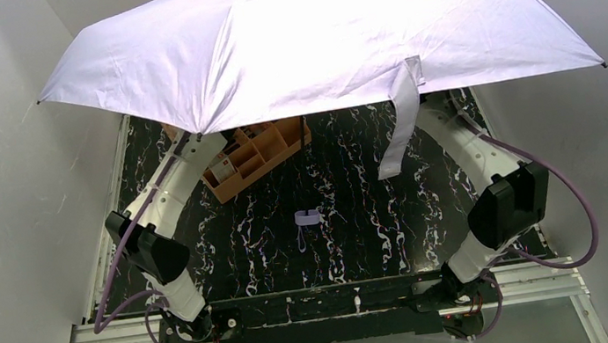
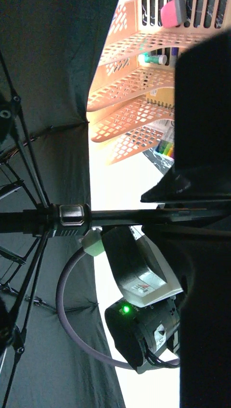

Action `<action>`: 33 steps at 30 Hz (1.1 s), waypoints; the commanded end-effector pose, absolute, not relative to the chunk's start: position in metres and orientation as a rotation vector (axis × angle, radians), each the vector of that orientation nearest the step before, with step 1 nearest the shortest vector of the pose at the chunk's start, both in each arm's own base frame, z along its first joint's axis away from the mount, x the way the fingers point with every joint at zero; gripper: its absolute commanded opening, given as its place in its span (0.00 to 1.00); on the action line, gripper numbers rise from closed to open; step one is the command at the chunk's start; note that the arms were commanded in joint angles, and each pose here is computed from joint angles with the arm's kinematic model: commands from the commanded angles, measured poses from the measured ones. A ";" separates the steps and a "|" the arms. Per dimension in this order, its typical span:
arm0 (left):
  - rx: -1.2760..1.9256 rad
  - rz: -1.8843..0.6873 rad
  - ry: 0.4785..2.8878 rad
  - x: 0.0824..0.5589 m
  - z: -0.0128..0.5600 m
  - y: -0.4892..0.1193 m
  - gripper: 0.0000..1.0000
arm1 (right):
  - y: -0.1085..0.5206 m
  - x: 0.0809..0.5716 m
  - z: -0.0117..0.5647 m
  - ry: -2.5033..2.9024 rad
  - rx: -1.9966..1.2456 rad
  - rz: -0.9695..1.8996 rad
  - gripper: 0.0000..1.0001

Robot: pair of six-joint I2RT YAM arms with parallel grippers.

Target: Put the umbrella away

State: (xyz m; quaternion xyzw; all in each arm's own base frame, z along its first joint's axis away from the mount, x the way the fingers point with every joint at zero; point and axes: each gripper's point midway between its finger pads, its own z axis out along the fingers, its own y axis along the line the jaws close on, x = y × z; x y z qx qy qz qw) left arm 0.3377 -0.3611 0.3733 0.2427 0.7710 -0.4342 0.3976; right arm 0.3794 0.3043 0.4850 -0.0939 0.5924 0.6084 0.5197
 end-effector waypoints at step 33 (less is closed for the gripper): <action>0.674 -1.346 1.668 0.265 0.422 -0.377 0.56 | 0.203 0.324 0.588 1.022 0.207 1.383 0.00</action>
